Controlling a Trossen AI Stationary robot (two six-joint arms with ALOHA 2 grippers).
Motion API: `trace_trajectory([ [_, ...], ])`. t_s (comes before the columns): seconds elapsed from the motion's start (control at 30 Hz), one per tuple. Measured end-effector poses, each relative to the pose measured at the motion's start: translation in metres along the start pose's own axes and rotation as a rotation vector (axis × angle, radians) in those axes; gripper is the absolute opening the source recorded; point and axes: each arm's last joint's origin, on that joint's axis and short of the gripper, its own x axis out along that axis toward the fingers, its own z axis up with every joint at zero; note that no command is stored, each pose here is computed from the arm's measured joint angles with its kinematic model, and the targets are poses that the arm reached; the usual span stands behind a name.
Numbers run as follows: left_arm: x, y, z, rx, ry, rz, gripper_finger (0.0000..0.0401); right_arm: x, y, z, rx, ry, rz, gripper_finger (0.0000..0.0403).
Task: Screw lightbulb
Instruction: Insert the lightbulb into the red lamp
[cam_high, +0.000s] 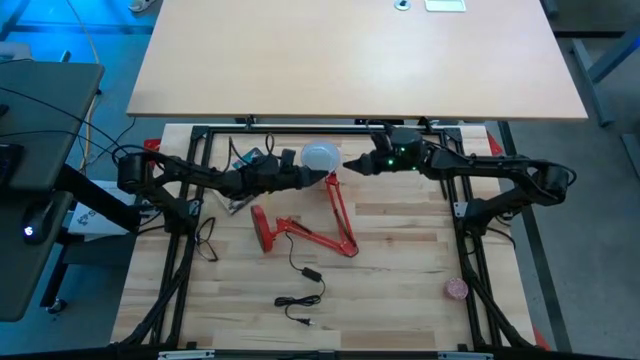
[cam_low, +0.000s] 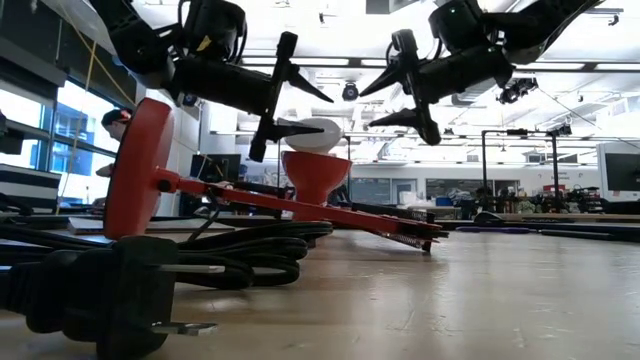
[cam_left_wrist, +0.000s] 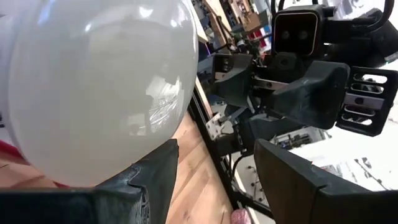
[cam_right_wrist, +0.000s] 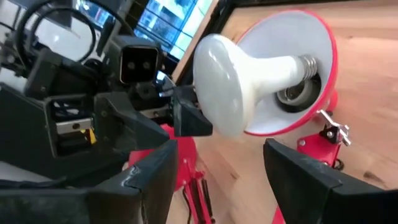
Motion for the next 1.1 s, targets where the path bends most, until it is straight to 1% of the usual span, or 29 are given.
trace_trajectory([
  [0.2,0.0,0.001,0.003,-0.056,0.003,-0.005,0.0204,0.0,0.0,0.002,0.041,-0.008,0.012,0.0227],
  [0.33,0.0,0.002,0.009,-0.094,-0.023,-0.02,0.0204,0.0,0.001,0.002,0.06,-0.013,0.022,0.0227],
  [0.63,0.002,0.004,0.031,-0.104,-0.099,-0.037,0.0204,-0.001,0.003,0.004,0.068,-0.032,0.039,0.0227],
  [0.87,0.008,-0.012,0.045,-0.091,-0.121,-0.096,0.0204,-0.001,0.005,0.006,0.065,-0.051,0.058,0.0227],
  [0.97,0.01,-0.016,0.047,-0.064,-0.125,-0.102,0.0204,-0.001,0.005,0.006,0.065,-0.052,0.058,0.0227],
  [1.1,0.011,-0.02,0.049,-0.063,-0.133,-0.119,0.0204,-0.001,0.005,0.006,0.064,-0.052,0.058,0.0227],
])
